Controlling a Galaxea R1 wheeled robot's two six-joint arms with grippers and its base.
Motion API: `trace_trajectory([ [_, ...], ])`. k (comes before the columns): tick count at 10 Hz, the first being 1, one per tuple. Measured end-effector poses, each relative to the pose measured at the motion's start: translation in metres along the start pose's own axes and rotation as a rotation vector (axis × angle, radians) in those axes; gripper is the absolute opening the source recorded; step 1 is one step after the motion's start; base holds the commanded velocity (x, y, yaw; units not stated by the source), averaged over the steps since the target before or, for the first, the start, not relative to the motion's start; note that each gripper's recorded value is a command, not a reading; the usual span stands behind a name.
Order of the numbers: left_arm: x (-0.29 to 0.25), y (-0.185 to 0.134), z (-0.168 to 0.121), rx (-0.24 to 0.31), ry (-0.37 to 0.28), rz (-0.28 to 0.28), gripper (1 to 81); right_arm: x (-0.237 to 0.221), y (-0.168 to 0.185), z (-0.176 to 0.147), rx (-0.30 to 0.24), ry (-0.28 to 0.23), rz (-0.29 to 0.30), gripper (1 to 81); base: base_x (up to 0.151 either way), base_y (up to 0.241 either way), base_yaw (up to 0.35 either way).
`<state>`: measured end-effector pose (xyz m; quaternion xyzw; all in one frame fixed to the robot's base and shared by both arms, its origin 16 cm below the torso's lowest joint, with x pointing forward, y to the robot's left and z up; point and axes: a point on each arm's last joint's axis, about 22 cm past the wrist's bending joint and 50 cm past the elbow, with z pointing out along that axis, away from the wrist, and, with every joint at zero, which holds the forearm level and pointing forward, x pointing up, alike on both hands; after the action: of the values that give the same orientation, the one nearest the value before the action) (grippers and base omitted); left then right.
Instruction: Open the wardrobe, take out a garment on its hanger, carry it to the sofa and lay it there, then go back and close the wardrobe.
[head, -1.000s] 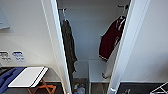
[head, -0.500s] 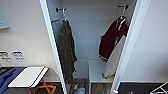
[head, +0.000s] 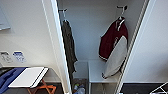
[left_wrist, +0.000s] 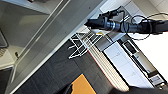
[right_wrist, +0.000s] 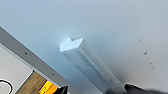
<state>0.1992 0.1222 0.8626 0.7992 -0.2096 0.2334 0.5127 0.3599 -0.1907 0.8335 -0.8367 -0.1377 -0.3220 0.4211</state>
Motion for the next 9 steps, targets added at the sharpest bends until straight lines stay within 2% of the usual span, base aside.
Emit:
trace_trajectory([
  [1, 0.007, -0.027, -0.021, 0.074, 0.012, 0.017, 81.1, -0.002, 0.001, -0.003, -0.005, -0.003, 0.001, 81.1, 0.000, 0.000, 0.000],
  [3, 0.000, -0.016, -0.009, 0.040, 0.011, 0.003, 81.1, -0.001, -0.003, 0.000, 0.004, 0.001, 0.001, 81.1, 0.000, 0.000, 0.000],
  [6, -0.012, -0.020, -0.017, 0.060, 0.010, -0.019, 81.1, -0.006, 0.008, -0.013, -0.026, -0.003, 0.008, 81.1, 0.000, 0.000, 0.000],
  [7, -0.017, -0.023, -0.019, 0.069, 0.014, -0.022, 81.1, -0.016, 0.016, -0.018, -0.047, -0.033, 0.024, 81.1, 0.000, 0.000, 0.000],
  [8, -0.023, -0.032, -0.024, 0.091, 0.010, -0.027, 81.1, -0.048, 0.024, -0.027, -0.071, -0.130, 0.071, 81.1, 0.000, 0.000, 0.000],
  [9, -0.029, -0.041, -0.028, 0.112, 0.003, -0.033, 81.1, -0.088, 0.019, -0.031, -0.067, -0.218, 0.115, 81.1, 0.000, 0.000, 0.000],
])
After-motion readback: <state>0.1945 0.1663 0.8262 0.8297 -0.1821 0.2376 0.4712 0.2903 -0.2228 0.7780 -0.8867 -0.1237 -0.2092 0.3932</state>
